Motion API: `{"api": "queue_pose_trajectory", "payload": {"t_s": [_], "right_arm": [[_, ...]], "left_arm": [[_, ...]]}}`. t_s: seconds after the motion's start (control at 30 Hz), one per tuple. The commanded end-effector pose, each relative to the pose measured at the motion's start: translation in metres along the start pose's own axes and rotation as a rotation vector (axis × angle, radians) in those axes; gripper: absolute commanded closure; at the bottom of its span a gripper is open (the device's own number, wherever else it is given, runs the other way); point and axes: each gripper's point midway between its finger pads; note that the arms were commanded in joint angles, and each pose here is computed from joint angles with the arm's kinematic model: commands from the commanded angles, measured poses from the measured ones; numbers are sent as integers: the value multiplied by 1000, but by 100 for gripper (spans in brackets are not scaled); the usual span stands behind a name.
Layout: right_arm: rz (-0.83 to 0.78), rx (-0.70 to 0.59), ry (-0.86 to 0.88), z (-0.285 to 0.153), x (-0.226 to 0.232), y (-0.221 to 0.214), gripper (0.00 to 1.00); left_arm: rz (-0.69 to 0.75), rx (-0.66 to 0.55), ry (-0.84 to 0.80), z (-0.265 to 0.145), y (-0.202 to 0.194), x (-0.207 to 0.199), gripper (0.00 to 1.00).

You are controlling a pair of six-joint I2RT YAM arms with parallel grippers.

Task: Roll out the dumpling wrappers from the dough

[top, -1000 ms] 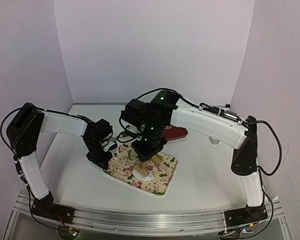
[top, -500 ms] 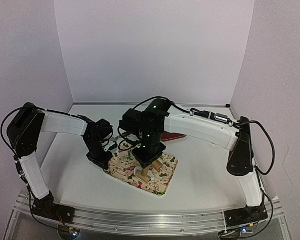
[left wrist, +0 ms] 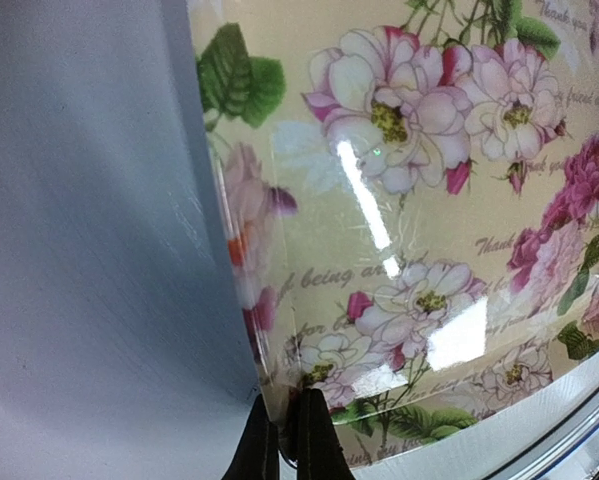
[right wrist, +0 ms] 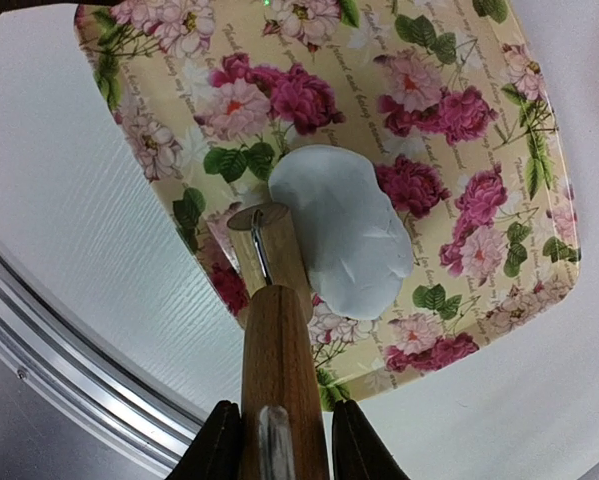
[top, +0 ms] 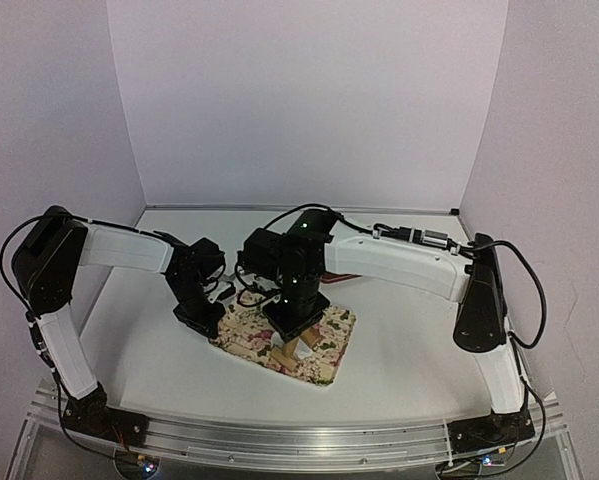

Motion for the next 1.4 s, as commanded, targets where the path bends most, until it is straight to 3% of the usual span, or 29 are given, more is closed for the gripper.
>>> {"api": "queue_pose_trajectory", "payload": {"t_s": [0.0, 0.13, 0.37, 0.47, 0.83, 1.37], "right_arm": [[70, 376, -147, -3, -48, -92, 100], [54, 346, -89, -3, -41, -86, 100], [33, 72, 68, -64, -9, -35, 100], [45, 35, 66, -79, -7, -35, 100], [7, 195, -36, -79, -23, -86, 100], [-59, 244, -93, -64, -33, -89, 100]], "left_arm": [[22, 21, 63, 3, -14, 16, 100], [28, 18, 51, 3, -13, 14, 100], [101, -46, 6, -11, 14, -4, 100], [180, -85, 33, -17, 28, -4, 100], [336, -129, 135, -11, 71, 0, 100], [408, -127, 164, 0, 77, 4, 100]]}}
Point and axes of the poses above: each gripper's point midway between its finger pads, its own z axis out along the fingers, its own x axis along the line the jaws close on, y = z × x, and after that the axes turned 14 degrees about -z, right-handed
